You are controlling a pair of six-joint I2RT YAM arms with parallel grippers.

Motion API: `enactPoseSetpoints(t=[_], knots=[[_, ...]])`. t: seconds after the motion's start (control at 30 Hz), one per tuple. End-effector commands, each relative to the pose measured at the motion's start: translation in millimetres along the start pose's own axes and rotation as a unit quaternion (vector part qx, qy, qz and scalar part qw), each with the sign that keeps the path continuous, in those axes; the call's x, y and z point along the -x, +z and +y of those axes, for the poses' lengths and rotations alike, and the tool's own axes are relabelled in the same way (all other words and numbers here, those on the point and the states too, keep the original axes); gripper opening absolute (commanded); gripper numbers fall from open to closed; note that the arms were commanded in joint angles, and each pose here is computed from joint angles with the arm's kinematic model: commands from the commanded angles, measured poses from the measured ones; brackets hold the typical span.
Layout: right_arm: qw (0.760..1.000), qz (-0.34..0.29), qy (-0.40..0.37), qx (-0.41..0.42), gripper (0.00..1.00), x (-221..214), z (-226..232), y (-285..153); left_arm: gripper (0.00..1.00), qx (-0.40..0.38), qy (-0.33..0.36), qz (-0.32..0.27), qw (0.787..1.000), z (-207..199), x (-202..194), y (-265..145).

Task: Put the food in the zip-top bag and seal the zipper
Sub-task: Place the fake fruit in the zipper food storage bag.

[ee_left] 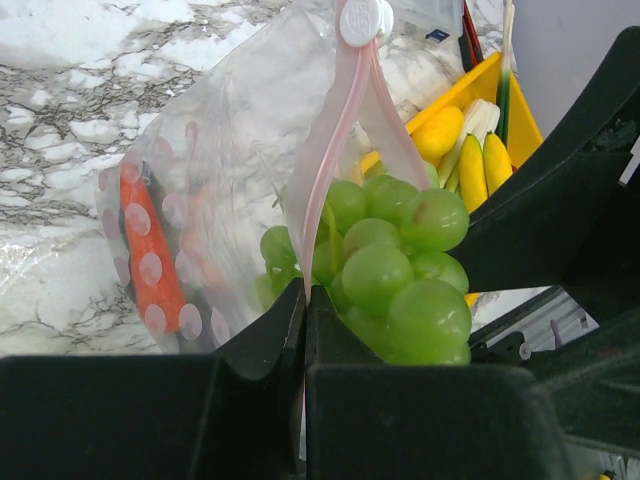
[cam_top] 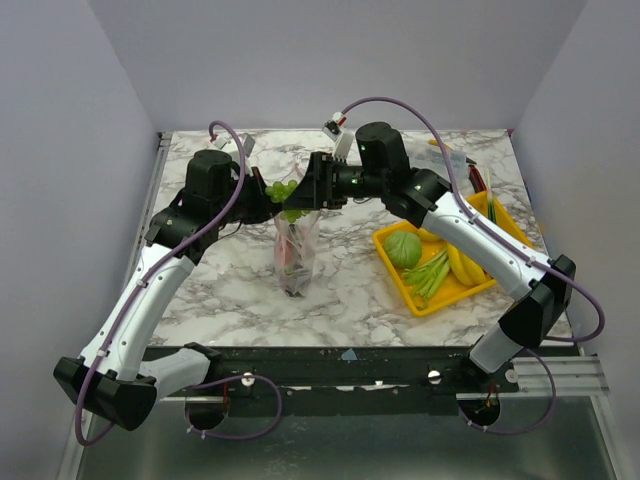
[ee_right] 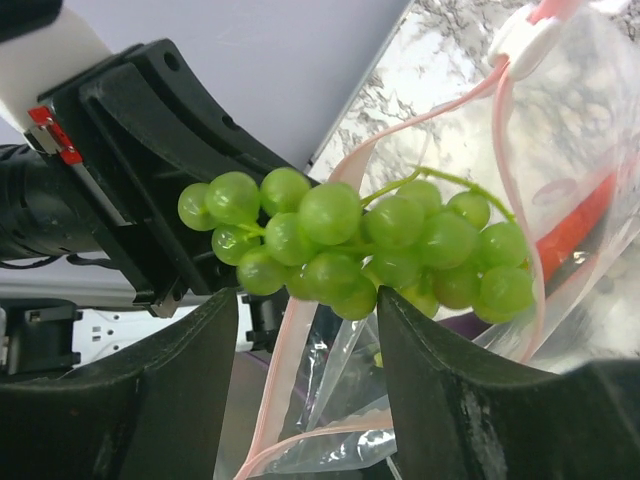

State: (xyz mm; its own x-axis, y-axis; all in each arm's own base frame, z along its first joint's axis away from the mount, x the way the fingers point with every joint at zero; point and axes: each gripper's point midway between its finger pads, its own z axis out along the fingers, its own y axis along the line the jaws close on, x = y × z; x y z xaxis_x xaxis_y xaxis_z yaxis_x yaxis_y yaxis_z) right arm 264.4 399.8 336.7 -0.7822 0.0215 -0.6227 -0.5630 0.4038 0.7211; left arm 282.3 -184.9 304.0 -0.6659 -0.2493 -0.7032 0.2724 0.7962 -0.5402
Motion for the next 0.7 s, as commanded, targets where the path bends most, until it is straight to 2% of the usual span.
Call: enactPoseSetpoints(t=[0.0, 0.23, 0.4, 0.53, 0.67], knots=[[0.999, 0.017, -0.019, -0.042, 0.62, -9, -5, -3, 0.0, -0.002, 0.011, -0.027, 1.0, -5, 16, -10], [0.998, 0.023, -0.03, -0.059, 0.63, -13, -7, -11, 0.0, 0.009, 0.016, -0.028, 0.999, -1, 19, -11], [0.995, -0.005, -0.038, -0.09, 0.64, -8, -7, -34, 0.0, 0.046, 0.027, -0.064, 0.997, 8, 34, -24], [0.989, -0.041, -0.045, -0.134, 0.66, 2, -15, -51, 0.0, -0.005, 0.018, -0.036, 0.999, -7, 21, -14], [0.972, -0.084, -0.056, -0.211, 0.69, 10, -41, -73, 0.0, 0.005, 0.007, -0.002, 1.0, 1, 8, -3]])
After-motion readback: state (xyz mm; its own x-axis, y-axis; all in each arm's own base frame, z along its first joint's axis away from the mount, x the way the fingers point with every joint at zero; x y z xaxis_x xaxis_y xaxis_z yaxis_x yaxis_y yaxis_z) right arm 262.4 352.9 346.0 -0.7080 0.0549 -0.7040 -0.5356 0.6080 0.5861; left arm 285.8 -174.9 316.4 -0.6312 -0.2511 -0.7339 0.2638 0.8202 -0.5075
